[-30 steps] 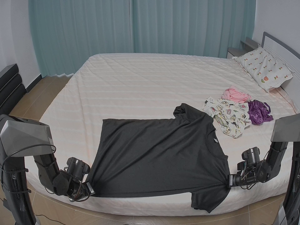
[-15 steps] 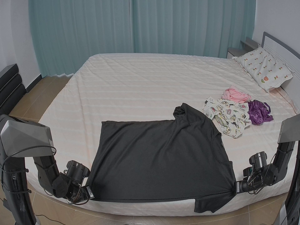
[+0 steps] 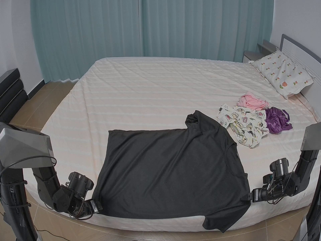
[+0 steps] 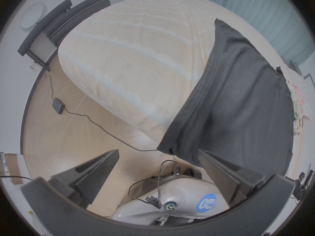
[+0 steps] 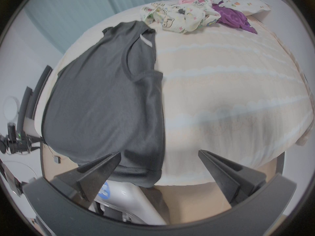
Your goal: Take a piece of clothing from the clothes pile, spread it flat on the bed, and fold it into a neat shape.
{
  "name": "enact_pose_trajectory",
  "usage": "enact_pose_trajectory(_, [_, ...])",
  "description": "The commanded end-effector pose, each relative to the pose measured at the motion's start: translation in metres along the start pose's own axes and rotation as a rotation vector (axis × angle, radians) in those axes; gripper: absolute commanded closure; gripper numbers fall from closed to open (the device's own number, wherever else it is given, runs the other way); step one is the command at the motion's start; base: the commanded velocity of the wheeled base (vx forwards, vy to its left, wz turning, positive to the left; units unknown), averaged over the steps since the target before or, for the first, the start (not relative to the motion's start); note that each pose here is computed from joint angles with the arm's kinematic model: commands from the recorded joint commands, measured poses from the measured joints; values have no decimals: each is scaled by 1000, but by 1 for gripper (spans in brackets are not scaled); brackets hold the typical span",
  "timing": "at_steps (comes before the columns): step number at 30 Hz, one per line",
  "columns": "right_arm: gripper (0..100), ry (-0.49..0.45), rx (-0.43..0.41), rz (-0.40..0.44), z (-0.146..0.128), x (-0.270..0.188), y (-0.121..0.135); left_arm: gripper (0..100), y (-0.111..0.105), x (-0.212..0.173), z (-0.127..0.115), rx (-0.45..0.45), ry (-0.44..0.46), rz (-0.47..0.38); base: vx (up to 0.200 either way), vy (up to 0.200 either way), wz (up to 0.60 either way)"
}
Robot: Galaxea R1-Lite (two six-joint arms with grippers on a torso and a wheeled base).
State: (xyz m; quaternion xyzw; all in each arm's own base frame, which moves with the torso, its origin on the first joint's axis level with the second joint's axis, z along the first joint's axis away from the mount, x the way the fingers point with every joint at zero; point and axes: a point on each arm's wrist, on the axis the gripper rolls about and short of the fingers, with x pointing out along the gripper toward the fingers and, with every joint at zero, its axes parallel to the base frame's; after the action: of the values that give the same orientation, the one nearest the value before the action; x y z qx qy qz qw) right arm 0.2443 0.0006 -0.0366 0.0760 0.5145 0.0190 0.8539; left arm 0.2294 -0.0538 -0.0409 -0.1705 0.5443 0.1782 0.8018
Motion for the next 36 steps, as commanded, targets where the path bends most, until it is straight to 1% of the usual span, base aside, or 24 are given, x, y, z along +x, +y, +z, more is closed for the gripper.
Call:
enact_pose_trajectory(1, [0,-164,100,100,31,-28,3,0,-1,-37,15,-34,-87,-131,0,0,0])
enact_pose_trajectory(5, [0,-222,224,215,50,-36,14,0,-3,-57,29,-75,-150,-231,0,0,0])
enact_pose_trajectory(6, [0,-222,224,215,50,-36,14,0,-3,-57,29,-75,-150,-231,0,0,0])
enact_pose_trajectory(7, [0,-227,289,266,56,-36,22,0,-5,-60,40,-103,-177,-259,0,0,0])
enact_pose_trajectory(8, [0,-221,329,288,57,-36,25,0,-6,-61,45,-129,-190,-269,0,0,0])
enact_pose_trajectory(10, [0,-195,379,328,57,-34,30,0,-9,-61,51,-187,-193,-288,0,0,0])
enact_pose_trajectory(11, [0,-192,381,330,56,-34,31,0,-9,-61,51,-195,-194,-289,200,0,0])
enact_pose_trajectory(12, [0,-172,388,345,55,-32,33,0,-12,-61,54,-223,-192,-307,200,0,0])
enact_pose_trajectory(13, [0,-169,388,348,55,-31,33,0,-13,-61,56,-233,-184,-321,200,0,0])
enact_pose_trajectory(16, [0,-167,394,351,55,-31,33,0,-15,-62,56,-230,-170,-338,200,0,0])
enact_pose_trajectory(22, [0,-159,396,349,53,-31,33,0,-16,-56,56,-229,-156,-328,200,0,0])
enact_pose_trajectory(25, [0,-148,390,347,50,-29,34,0,-16,-54,55,-229,-152,-324,200,-200,0])
enact_pose_trajectory(30, [0,-134,387,345,48,-26,36,0,-16,-48,54,-224,-136,-310,0,0,0])
enact_pose_trajectory(36, [0,-127,388,343,47,-26,35,0,-18,-45,57,-240,-137,-309,0,0,0])
